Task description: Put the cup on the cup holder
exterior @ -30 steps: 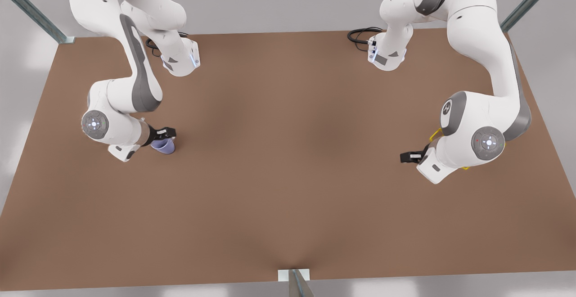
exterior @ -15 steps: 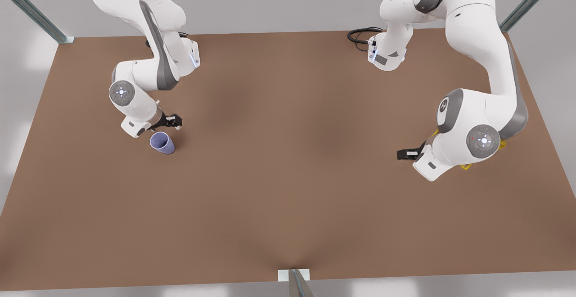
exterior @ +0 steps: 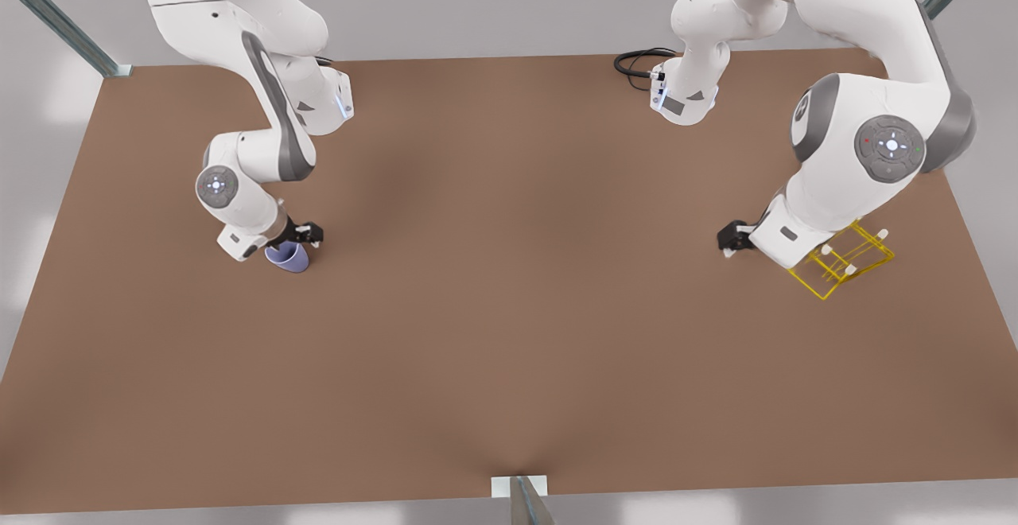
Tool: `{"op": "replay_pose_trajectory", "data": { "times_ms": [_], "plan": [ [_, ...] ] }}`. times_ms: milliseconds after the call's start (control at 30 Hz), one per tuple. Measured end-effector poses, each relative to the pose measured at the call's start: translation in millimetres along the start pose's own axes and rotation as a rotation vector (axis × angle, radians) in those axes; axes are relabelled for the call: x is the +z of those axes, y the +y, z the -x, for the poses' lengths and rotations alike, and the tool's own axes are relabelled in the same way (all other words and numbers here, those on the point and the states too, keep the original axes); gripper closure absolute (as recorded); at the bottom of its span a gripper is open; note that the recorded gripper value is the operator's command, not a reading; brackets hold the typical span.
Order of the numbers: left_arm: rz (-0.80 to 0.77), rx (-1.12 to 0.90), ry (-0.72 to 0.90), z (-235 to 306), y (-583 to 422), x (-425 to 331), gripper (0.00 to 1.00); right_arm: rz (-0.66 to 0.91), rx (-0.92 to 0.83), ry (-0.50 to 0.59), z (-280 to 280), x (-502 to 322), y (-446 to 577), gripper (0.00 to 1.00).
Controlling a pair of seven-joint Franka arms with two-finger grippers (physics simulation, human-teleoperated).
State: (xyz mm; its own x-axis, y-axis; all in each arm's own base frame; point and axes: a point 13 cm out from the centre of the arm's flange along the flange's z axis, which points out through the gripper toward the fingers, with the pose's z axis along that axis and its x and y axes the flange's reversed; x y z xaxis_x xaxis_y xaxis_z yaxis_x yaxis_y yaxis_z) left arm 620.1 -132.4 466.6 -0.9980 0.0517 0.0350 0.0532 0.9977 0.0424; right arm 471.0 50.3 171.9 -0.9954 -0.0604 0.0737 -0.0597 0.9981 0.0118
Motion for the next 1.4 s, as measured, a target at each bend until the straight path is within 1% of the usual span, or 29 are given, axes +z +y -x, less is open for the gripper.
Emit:
{"op": "replay_pose_trajectory", "data": {
  "times_ms": [167,233,433,900,1100,1167,1267,1400],
  "plan": [
    [0.038,0.036,0.033,-12.2,-28.8,7.8,0.00,0.008,0.002,-0.006,3.2,8.8,1.9,0.00],
    [0.056,0.027,0.026,-20.3,-26.8,-5.7,0.00,0.008,0.004,-0.007,3.2,11.2,1.0,0.00],
    [0.098,0.006,0.060,-27.6,-23.5,1.0,0.00,0.007,0.014,-0.010,0.9,16.6,-3.5,0.00],
    [0.118,-0.037,0.076,-30.5,-19.9,5.5,0.00,0.002,0.016,-0.028,-8.7,28.2,-3.4,0.00],
    [0.110,-0.020,0.078,-35.4,-37.7,4.4,0.00,0.006,0.013,-0.040,-5.8,30.4,-1.0,0.00],
    [0.069,0.017,0.124,-55.1,-62.2,0.2,0.00,0.007,0.014,-0.040,-5.4,32.1,-0.9,0.00],
    [0.060,0.092,0.260,-104.5,-91.9,-3.2,0.00,0.012,0.017,-0.039,-4.7,36.7,-1.3,0.00],
    [0.078,0.080,0.388,-130.2,-73.8,0.5,0.00,0.016,0.019,-0.041,-3.3,41.4,-1.7,0.00]
  ]
}}
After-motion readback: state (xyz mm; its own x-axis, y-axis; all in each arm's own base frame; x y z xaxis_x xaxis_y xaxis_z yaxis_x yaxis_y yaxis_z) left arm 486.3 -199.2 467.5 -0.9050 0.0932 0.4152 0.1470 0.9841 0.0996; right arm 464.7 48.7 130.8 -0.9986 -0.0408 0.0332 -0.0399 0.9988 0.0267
